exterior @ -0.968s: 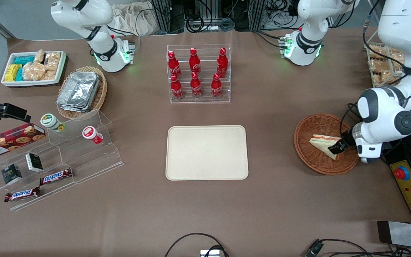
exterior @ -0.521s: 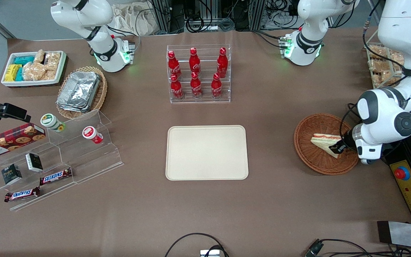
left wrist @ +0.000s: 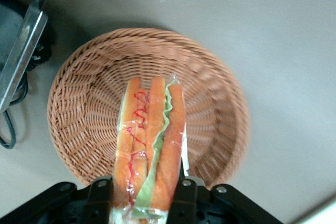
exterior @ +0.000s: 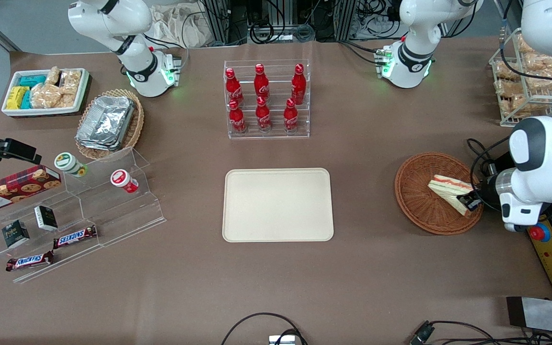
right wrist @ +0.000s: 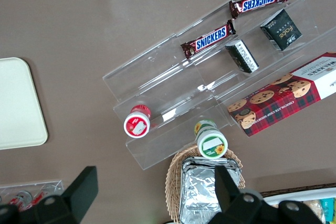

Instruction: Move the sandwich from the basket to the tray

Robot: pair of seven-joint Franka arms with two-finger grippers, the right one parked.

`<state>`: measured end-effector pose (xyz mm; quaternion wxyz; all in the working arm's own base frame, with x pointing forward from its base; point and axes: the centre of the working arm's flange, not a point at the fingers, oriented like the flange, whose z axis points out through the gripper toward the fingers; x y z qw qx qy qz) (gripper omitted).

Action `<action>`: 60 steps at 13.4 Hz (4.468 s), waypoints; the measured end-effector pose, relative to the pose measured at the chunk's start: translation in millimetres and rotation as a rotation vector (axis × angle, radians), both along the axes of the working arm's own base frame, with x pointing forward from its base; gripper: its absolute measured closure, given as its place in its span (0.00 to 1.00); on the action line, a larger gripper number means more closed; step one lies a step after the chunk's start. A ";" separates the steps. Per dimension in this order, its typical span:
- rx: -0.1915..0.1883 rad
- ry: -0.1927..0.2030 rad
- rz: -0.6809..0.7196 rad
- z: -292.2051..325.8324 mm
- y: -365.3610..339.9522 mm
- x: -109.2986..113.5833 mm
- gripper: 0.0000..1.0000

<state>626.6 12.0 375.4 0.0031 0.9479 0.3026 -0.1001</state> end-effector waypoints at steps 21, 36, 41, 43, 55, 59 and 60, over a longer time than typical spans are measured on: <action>-0.025 -0.051 -0.592 -150.4 -425.9 -26.5 0.80; 0.017 -0.134 -0.512 27.1 -348.6 -14.3 0.00; 0.058 -0.124 -0.528 61.3 -296.2 -84.6 0.00; 0.070 -0.134 -0.530 74.9 -267.4 -98.6 0.00; -0.020 -0.119 -0.409 149.1 -50.5 -60.6 0.00; -0.013 -0.094 -0.364 165.3 -22.1 -56.1 0.00; -0.009 -0.093 -0.365 168.3 -23.5 -52.6 0.00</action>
